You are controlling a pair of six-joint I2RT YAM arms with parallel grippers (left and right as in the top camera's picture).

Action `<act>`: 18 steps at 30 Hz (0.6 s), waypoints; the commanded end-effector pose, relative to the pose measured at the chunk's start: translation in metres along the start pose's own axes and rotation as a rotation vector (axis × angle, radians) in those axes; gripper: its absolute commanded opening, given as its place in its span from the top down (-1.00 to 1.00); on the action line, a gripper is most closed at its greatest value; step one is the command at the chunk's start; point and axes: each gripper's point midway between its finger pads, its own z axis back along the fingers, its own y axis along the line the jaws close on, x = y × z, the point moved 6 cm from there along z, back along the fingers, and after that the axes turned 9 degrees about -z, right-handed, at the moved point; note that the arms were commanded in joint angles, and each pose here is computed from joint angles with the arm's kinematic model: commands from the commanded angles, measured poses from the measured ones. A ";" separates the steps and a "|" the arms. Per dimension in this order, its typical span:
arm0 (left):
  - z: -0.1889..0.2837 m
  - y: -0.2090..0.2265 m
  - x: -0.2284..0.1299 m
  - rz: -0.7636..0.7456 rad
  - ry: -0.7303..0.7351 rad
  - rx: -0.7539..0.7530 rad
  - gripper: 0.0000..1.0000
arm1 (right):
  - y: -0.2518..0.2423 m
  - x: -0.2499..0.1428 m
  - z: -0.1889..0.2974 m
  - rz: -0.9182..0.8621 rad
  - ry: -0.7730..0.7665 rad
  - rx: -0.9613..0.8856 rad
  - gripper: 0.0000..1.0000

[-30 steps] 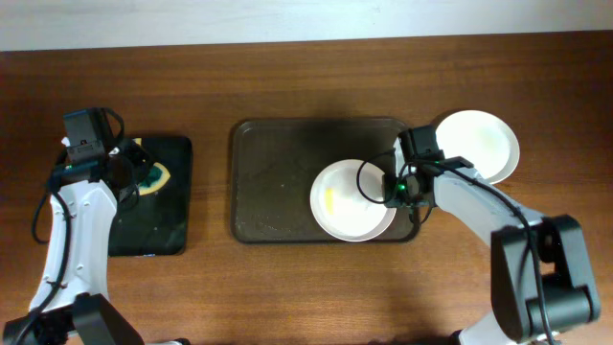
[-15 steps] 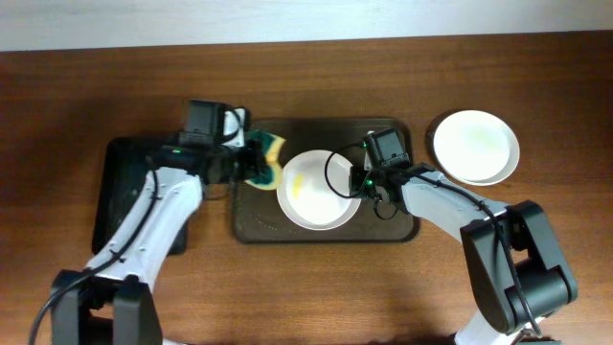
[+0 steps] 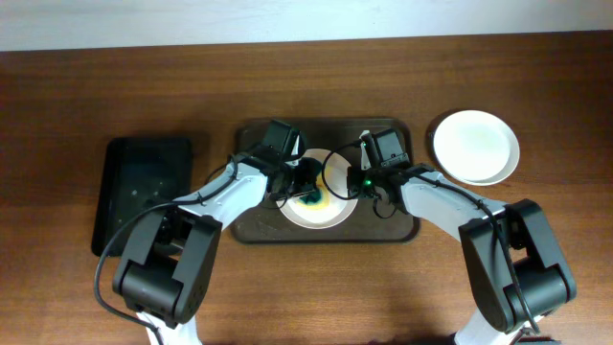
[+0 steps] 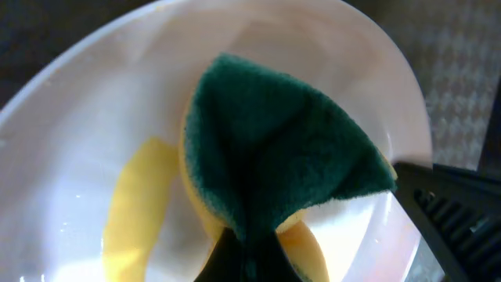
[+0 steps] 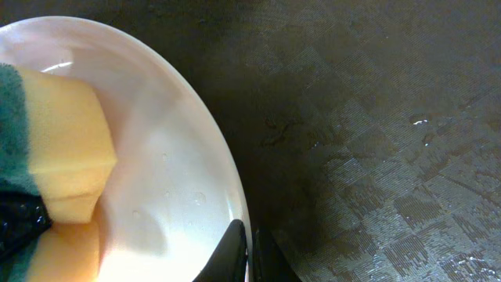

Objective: Clean dirty plates on tray and stack at the side
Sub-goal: 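Scrub the last plate with the sponge in the left gripper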

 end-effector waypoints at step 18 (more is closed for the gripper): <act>0.037 -0.015 0.015 -0.019 -0.102 0.114 1.00 | -0.012 -0.012 -0.005 0.024 0.039 -0.082 0.92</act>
